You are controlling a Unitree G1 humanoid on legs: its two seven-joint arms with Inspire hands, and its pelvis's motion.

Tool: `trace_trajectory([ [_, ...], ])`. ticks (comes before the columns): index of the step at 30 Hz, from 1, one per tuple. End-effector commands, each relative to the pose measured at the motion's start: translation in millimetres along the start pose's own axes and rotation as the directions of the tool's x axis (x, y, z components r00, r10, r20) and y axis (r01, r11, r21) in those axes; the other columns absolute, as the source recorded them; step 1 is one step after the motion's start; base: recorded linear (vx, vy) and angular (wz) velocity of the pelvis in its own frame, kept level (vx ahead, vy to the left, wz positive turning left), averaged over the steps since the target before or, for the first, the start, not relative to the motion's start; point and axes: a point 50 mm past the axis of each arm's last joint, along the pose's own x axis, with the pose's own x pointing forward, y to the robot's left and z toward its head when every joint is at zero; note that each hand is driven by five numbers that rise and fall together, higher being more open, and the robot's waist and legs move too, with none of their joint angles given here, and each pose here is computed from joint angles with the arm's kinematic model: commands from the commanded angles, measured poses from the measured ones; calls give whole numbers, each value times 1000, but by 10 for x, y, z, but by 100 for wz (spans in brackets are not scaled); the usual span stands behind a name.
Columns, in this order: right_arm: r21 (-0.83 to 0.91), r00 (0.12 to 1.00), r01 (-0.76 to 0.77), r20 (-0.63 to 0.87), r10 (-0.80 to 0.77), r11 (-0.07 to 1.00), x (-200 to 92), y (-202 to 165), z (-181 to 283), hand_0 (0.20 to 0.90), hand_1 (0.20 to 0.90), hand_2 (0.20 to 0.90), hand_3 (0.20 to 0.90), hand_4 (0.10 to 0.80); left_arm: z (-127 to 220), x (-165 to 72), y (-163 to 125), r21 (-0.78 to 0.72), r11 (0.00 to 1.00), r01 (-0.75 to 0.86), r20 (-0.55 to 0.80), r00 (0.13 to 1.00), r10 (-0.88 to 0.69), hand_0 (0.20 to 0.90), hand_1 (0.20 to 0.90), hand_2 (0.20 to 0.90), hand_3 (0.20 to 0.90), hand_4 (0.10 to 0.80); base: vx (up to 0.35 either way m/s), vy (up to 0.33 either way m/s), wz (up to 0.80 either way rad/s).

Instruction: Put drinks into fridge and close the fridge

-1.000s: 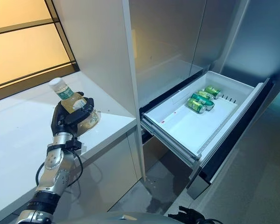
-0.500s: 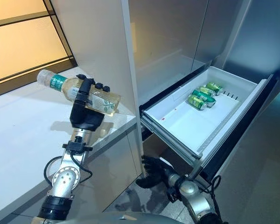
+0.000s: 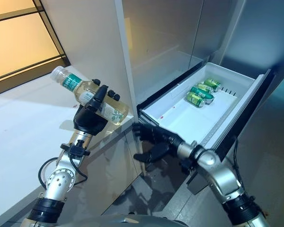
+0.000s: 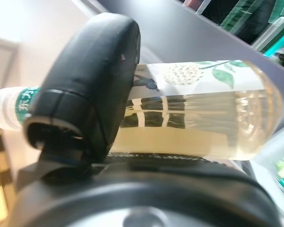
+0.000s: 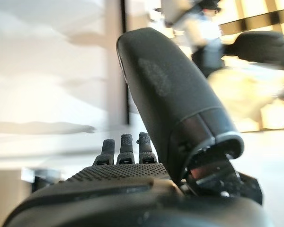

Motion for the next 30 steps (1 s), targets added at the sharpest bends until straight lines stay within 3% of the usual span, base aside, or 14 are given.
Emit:
trace_trajectory([
  [1,-77,969,-78,228,94,994,39,15,607,900,900,900,900,800,405,373,-537,195,918,345,93,925,-367,300,300,300,200,100,-21,-1,-6],
  [13,-99,978,-157,124,169,983,33,27,710,900,900,900,900,800,446,501,-713,403,826,395,-25,907,-421,300,300,300,200,100,-10,0,-1],
  [19,-126,969,-233,47,241,964,128,126,684,900,900,900,900,800,449,591,-802,478,787,391,-23,901,-434,300,300,300,200,100,-11,1,-1],
  [30,-76,955,-291,32,294,954,274,247,754,900,900,900,900,800,364,649,-860,459,791,405,-32,897,-441,300,300,300,200,100,0,1,0],
])
